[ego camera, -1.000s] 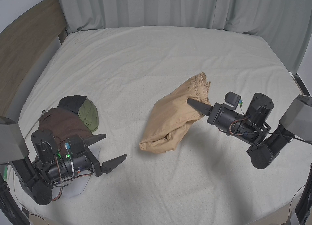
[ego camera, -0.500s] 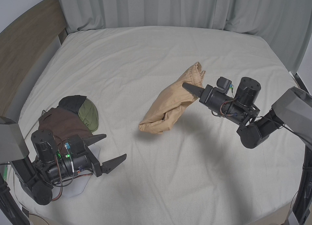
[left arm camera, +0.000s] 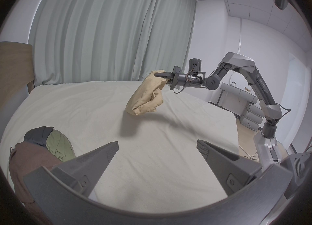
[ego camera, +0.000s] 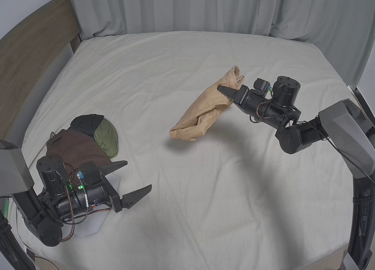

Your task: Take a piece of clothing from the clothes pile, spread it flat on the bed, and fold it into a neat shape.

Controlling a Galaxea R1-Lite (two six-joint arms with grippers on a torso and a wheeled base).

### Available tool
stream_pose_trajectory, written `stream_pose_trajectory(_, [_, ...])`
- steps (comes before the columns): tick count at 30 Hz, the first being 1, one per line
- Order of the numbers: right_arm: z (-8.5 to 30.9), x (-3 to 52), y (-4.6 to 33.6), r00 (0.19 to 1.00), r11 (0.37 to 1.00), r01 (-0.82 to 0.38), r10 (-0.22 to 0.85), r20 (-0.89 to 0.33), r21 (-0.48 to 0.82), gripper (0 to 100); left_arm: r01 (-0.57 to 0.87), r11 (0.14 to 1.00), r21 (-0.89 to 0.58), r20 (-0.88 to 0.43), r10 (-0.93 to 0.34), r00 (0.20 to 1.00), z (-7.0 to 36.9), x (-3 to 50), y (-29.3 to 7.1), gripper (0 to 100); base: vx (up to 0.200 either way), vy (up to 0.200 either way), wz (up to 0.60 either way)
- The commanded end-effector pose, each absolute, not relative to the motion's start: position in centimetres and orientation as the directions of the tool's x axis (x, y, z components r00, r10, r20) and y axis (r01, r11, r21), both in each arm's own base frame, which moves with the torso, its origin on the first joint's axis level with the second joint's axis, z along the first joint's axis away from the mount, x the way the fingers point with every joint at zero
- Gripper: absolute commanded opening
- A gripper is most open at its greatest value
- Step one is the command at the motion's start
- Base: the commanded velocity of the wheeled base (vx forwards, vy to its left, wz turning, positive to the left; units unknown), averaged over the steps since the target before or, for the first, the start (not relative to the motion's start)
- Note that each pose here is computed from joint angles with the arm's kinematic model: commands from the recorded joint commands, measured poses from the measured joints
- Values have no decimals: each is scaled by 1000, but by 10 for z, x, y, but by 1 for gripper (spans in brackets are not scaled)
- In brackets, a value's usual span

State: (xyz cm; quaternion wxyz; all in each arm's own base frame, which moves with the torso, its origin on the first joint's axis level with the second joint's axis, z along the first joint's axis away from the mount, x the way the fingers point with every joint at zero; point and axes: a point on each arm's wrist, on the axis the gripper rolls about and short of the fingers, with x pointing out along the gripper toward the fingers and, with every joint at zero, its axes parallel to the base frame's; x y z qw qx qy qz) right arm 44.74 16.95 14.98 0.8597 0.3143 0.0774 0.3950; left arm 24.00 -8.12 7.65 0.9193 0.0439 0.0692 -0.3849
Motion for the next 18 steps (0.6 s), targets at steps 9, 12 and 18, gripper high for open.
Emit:
stream_pose_trajectory(9, [147,482,181,693,491,-626,707,143,606,0,713,701,29,-157,-701,696,78,239,-81,100,0,0,0])
stream_pose_trajectory(12, [123,490,183,706,500,-596,699,114,628,0,713,701,29,-157,-701,696,78,240,-81,100,0,0,0])
stream_pose_trajectory(18, [74,498,185,732,526,-553,677,75,647,0,713,701,30,-155,-701,696,78,239,-81,100,0,0,0])
